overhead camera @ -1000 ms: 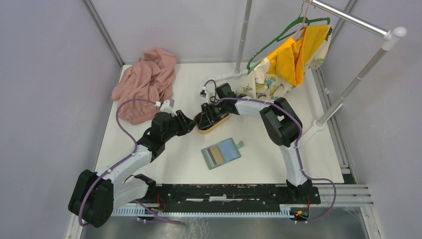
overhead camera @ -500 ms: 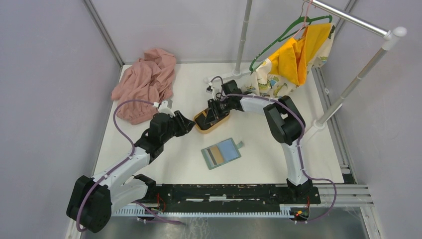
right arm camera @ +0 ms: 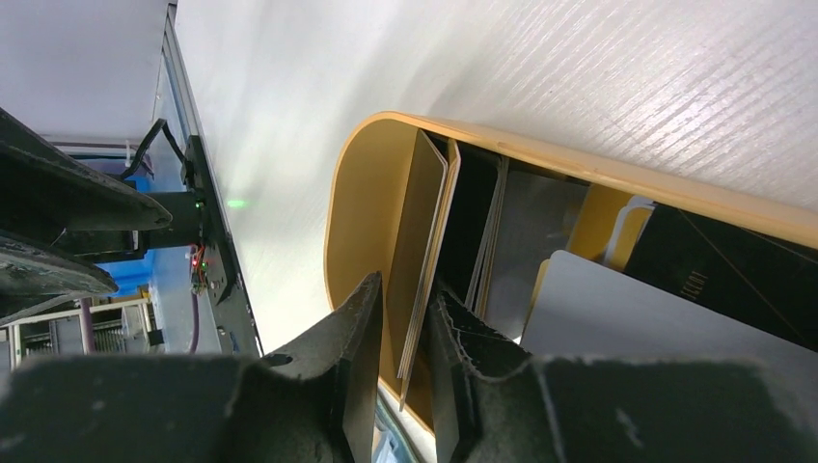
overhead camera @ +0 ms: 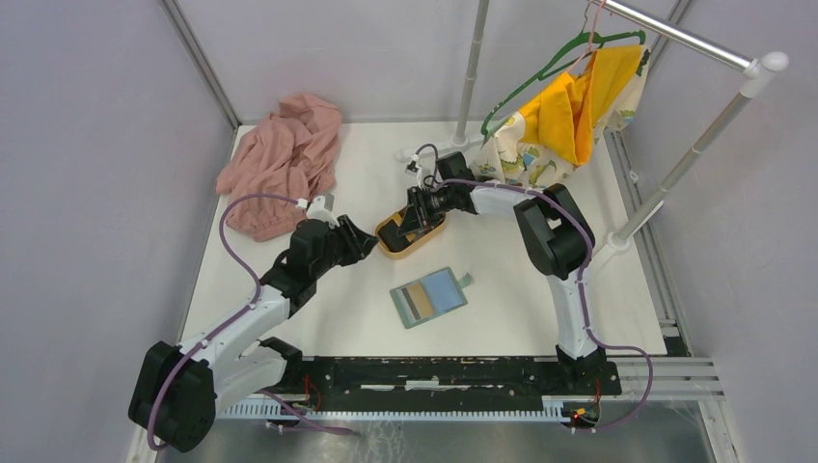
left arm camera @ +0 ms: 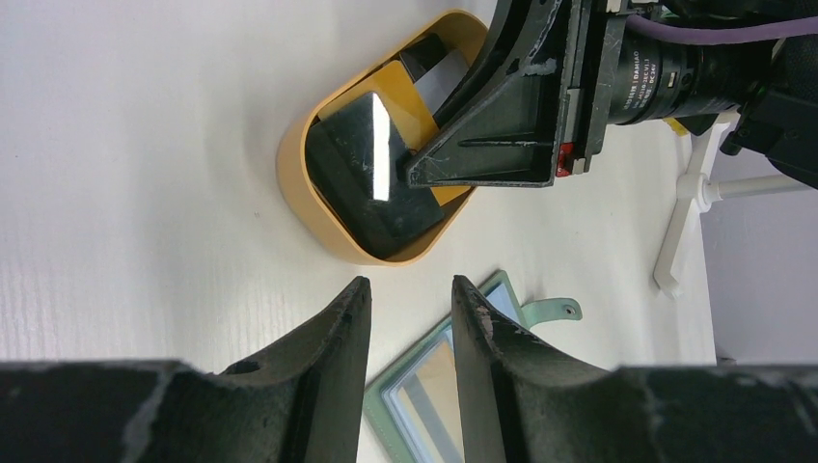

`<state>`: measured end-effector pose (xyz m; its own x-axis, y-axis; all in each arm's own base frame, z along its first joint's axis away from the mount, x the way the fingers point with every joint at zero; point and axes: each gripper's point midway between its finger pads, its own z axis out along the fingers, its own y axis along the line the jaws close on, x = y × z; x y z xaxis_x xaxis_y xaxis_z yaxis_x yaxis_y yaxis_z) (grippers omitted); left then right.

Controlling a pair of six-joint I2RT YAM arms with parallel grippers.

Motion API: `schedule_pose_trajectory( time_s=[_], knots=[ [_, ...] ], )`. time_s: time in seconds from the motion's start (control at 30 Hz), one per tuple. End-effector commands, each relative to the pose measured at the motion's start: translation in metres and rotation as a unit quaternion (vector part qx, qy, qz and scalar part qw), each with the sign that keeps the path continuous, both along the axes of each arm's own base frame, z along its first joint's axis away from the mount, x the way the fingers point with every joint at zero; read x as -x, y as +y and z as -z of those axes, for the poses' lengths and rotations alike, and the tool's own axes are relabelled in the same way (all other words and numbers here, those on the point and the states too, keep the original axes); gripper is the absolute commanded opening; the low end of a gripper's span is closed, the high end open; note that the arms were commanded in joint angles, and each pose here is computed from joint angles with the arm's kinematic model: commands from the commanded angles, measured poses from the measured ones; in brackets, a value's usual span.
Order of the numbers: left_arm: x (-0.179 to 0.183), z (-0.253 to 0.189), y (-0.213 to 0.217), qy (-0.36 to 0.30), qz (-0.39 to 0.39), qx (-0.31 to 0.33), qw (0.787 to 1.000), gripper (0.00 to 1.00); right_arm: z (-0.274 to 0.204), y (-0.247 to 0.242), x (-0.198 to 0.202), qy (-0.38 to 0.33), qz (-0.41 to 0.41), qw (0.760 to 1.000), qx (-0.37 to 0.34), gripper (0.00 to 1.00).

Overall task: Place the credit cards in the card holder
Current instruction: Pick up the credit card from the storage box.

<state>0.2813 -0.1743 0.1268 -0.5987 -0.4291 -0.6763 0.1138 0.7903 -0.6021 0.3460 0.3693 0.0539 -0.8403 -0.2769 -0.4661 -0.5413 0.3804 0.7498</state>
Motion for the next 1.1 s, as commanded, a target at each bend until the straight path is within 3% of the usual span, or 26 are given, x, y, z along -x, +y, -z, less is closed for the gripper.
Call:
schedule_pose_trajectory(
  time_s=[0.0,0.3,0.8,0.93,1.07],
  knots=[
    [-0.007,-0.018,0.002,-0.043,0.007,-0.016,0.999,0.43,-0.027,0.002,-0.006,-0.024,-0.003,0.999,-0.030,0.28],
    [-0.006,-0.020,-0.001,-0.044,0.015,-0.010,0.999,0.43,-0.028,-0.006,-0.014,-0.029,0.010,0.999,-0.025,0.25],
    [0.000,-0.024,-0.010,-0.047,0.036,0.012,0.998,0.43,-0.052,-0.029,-0.032,-0.074,0.033,0.996,-0.026,0.06],
    [0.008,-0.027,-0.029,-0.053,0.089,0.044,0.994,0.43,-0.076,-0.037,-0.028,-0.102,0.031,0.993,-0.044,0.02],
    [0.014,-0.034,-0.037,-0.063,0.114,0.066,0.989,0.42,-0.107,-0.040,-0.008,-0.114,0.007,0.987,-0.109,0.00]
  ],
)
